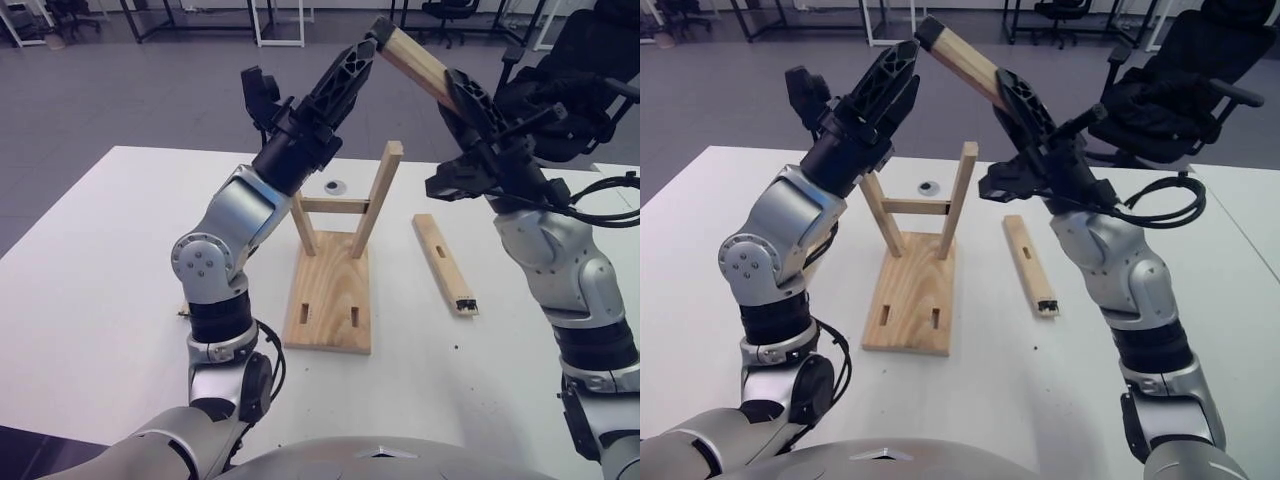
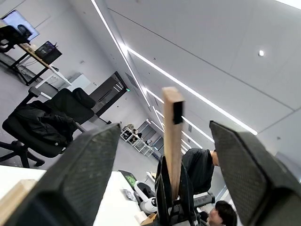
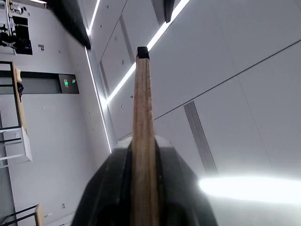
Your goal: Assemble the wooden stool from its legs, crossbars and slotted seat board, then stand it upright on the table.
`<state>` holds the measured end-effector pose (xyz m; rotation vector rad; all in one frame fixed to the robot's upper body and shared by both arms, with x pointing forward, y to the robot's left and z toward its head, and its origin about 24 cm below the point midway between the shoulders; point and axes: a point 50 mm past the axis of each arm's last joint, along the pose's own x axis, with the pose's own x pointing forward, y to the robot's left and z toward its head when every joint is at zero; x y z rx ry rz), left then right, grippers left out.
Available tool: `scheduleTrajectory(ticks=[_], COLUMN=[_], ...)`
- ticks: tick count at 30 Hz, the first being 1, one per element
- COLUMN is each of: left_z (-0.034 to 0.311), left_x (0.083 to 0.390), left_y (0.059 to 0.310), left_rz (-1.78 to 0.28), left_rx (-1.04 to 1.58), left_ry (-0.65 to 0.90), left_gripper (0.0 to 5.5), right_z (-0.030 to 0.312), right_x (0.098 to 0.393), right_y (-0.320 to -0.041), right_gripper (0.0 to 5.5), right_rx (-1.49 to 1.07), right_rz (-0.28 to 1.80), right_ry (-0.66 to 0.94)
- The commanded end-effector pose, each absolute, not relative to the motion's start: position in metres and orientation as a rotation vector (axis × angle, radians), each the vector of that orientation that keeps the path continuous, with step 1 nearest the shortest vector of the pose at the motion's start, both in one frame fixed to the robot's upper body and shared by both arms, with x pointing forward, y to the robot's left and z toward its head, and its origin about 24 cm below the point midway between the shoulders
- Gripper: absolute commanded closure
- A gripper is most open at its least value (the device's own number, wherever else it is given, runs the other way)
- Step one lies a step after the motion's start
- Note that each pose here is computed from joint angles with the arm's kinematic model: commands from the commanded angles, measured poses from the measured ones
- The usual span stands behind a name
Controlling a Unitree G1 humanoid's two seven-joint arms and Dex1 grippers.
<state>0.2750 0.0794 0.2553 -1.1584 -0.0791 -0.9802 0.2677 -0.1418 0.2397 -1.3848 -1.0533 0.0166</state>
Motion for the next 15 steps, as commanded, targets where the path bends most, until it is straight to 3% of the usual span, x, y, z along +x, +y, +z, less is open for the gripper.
scheduleTrajectory(ticks=[1,15], left_z=[0.263,0.244], left_x=[0.273,0.280], left_y=[0.079,0.076], left_rz=[-0.973,-0.759], left_rx=[-1.215,-1.217], left_ry=[-0.064,-0.017], left_gripper=[2.51,5.01], right_z=[0.242,0.231], right_x=[0.268,0.272], right_y=[-0.131,-0.118], right_gripper=[5.08,5.08], right_rx=[-1.394,-1.458], right_rz=[0.025,0.064], right_ry=[-1.103,-1.088])
